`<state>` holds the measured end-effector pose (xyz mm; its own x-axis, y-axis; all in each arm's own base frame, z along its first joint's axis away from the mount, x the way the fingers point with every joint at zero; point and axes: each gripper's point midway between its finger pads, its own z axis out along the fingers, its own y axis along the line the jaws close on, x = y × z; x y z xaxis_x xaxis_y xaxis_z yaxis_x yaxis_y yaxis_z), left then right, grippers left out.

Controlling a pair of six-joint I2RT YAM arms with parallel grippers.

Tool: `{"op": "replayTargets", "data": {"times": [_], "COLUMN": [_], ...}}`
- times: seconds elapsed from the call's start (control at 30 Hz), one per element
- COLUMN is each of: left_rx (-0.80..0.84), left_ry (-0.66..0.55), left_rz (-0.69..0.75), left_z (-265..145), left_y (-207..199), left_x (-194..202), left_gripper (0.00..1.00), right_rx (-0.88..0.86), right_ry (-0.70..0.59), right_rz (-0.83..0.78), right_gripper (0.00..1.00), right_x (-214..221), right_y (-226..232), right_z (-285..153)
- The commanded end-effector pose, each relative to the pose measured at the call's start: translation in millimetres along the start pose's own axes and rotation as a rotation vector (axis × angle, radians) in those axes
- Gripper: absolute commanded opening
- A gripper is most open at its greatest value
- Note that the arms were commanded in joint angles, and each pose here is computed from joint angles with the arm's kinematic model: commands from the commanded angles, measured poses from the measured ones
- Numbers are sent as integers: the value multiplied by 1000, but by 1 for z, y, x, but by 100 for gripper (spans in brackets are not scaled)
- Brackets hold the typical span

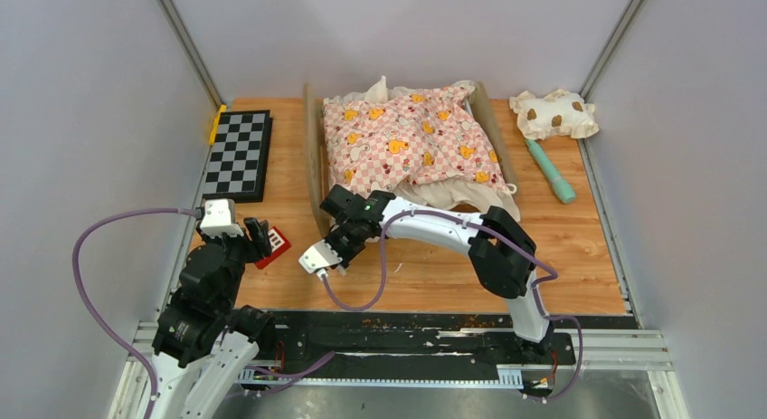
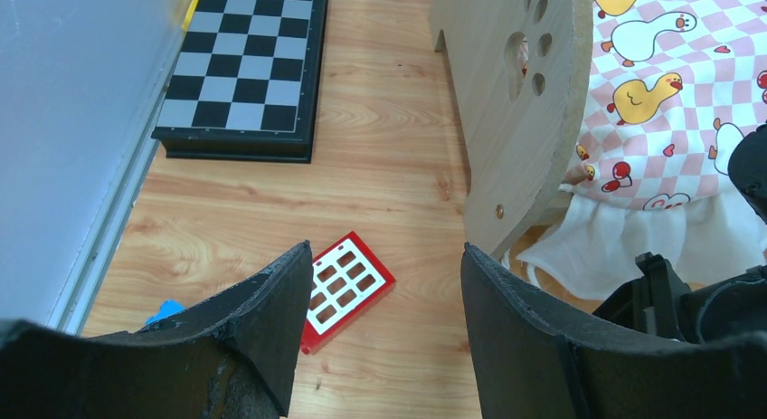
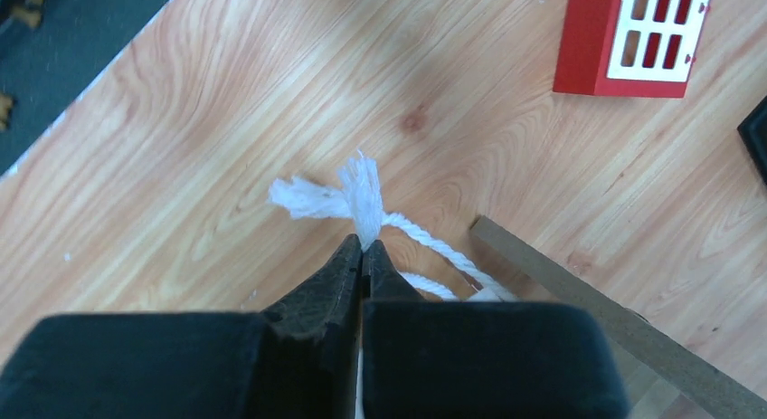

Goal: Set up the pet bed
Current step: Tie the ropes to the bed frame.

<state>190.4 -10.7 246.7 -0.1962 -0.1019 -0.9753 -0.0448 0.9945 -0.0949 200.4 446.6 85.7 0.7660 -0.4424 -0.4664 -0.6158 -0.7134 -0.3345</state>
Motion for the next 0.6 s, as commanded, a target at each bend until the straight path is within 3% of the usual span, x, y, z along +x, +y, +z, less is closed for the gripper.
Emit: {"op": "replayTargets", "data": {"times": [0.0, 0.23, 0.57], "left_rx": [-17, -18, -16], "left_ry": [-17, -19, -15], "left_rz": [6, 6, 9], "left_z": [1, 1, 2], "left_y": [3, 3, 3], "left_x": [-4, -4, -4], "left_gripper": [68, 68, 68], "right_rx": [115, 224, 169], "right_ry": [-150, -136, -23], "right_rz": [203, 312, 411], "right_gripper": [0, 0, 0], "right_x": [-32, -29, -11], "right_y": [-20, -44, -42], "right_z": [1, 8, 35]}}
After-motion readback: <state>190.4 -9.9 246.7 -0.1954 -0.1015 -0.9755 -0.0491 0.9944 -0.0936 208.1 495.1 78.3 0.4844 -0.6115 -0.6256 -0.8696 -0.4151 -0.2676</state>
